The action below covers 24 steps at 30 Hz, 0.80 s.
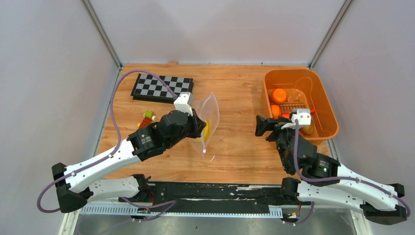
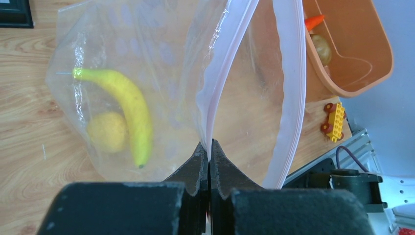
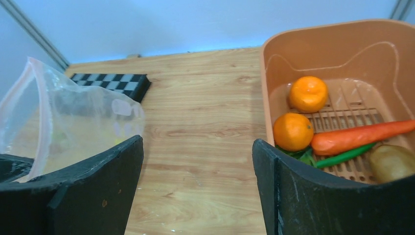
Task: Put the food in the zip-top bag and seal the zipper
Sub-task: Pick up the fake fruit from the bin.
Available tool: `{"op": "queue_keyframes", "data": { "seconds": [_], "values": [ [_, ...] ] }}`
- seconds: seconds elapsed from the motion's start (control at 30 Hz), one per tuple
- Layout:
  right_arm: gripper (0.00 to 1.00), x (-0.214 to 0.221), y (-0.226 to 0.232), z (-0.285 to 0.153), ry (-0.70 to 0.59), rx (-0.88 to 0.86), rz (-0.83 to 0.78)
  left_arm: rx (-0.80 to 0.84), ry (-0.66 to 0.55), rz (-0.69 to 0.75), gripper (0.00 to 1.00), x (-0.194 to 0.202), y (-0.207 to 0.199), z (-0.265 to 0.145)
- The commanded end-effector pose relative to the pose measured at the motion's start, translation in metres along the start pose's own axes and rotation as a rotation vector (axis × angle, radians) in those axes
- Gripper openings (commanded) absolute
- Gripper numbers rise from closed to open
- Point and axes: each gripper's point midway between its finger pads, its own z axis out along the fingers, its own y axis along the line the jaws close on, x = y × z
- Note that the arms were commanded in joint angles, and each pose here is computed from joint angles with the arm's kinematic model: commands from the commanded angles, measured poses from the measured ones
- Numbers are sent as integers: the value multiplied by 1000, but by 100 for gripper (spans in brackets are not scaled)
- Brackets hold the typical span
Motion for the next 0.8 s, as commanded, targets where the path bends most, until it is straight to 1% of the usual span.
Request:
{"op": "queue_keyframes", "data": {
  "seconds": [0.0, 0.07, 0.1, 0.13, 0.17, 0.2, 0.3, 0.33, 0.4, 0.5, 0.67, 0.77],
  "values": [
    [83, 3, 1, 9, 65, 74, -174, 22, -12, 25, 0, -4, -4, -1],
    [84, 0, -11, 15, 90, 177, -218, 24, -6, 32, 0, -4, -5, -2],
    [84, -4, -17, 37, 123, 180, -217, 27, -5, 31, 0, -3, -5, -2],
    [84, -4, -17, 46, 141, 147, -221, 33, -5, 32, 0, -3, -6, -3],
    [84, -7, -24, 54, 152, 155, -201, 36, -1, 34, 0, -3, -7, -3],
    [84, -15, -35, 60, 149, 179, -178, 38, 5, 39, 0, -2, -7, -3],
    [85, -33, -55, 74, 112, 215, -180, 32, 6, 43, 0, -1, -5, -3],
    [85, -34, -59, 81, 119, 209, -189, 35, 4, 43, 0, -1, -6, -3],
    [86, -25, -75, 97, 192, 224, -201, 40, 7, 44, 0, 0, -7, -1],
    [86, -8, -103, 116, 305, 258, -176, 53, 19, 48, 0, 3, -10, 1],
    [87, 8, -129, 143, 376, 256, -140, 69, 26, 47, 0, 6, -13, 4],
    [87, 12, -149, 157, 407, 295, -113, 75, 15, 45, 0, 4, -13, 2]
  ]
}}
